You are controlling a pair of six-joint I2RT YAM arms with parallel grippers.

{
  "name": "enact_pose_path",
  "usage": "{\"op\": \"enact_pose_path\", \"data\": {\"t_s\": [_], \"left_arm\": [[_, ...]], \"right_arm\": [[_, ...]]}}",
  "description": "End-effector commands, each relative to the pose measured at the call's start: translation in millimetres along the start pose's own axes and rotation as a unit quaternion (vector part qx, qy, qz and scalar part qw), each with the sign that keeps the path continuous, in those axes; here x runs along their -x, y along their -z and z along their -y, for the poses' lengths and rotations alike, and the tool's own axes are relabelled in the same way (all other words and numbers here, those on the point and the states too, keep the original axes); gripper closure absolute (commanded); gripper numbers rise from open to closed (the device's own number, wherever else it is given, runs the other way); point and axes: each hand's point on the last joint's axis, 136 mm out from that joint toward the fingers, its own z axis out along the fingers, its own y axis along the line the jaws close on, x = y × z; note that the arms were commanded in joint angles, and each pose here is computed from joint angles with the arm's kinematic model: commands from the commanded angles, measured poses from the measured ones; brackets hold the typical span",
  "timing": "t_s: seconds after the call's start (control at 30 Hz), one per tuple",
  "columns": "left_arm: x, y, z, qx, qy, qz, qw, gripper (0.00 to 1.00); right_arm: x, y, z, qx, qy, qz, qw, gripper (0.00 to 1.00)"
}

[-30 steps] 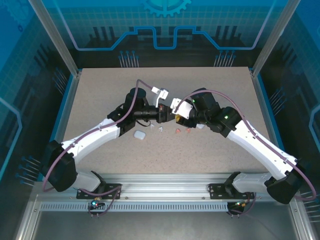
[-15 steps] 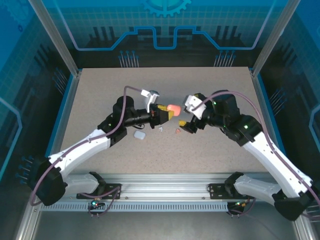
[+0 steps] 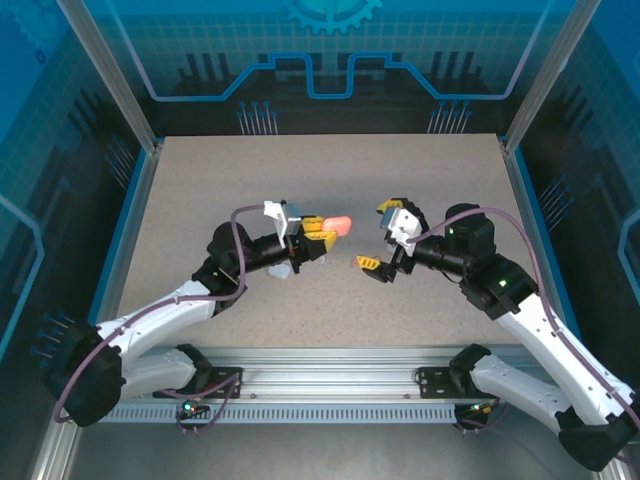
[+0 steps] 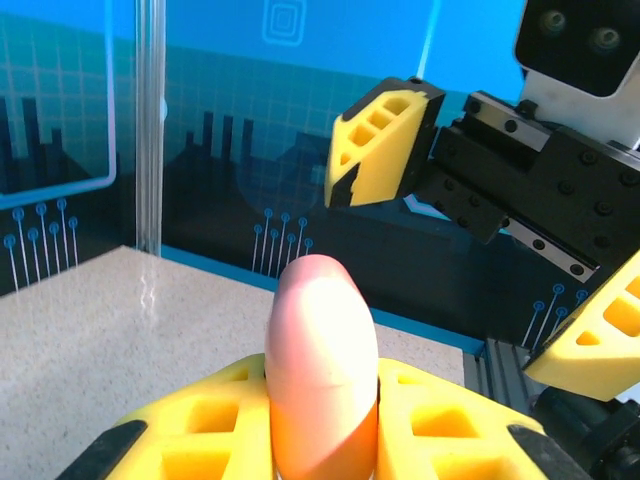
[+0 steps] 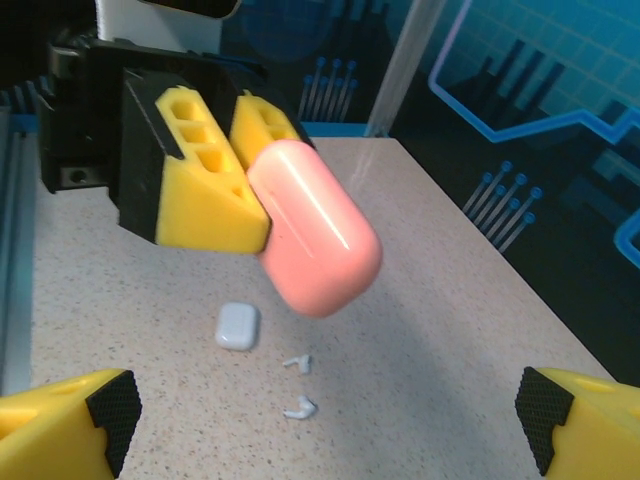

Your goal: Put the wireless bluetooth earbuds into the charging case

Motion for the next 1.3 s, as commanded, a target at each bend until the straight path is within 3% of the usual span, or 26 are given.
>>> {"op": "enact_pose_path", "data": {"t_s": [0.0, 0.17, 0.5, 1.27], "left_arm": [[19, 4, 15, -0.028, -0.06, 0.045, 0.997, 1.0], [14, 5, 17, -0.037, -0.066, 0.042, 0.996, 1.0], [7, 5, 21, -0.049, -0.069, 0.032, 0.996, 1.0], [4, 10, 22, -0.044, -0.069, 0.023, 0.996, 1.0]], "right_arm": [[27, 1, -7, 0.034, 0.052, 0.042, 0.997, 0.0], [37, -6, -5, 0.038, 0.106, 0.048, 0.992, 0.0], [49, -25, 12, 0.027, 0.129, 0.037, 0.991, 0.03], [57, -40, 40, -0.015, 0.13, 0.006, 0.991, 0.16]]}}
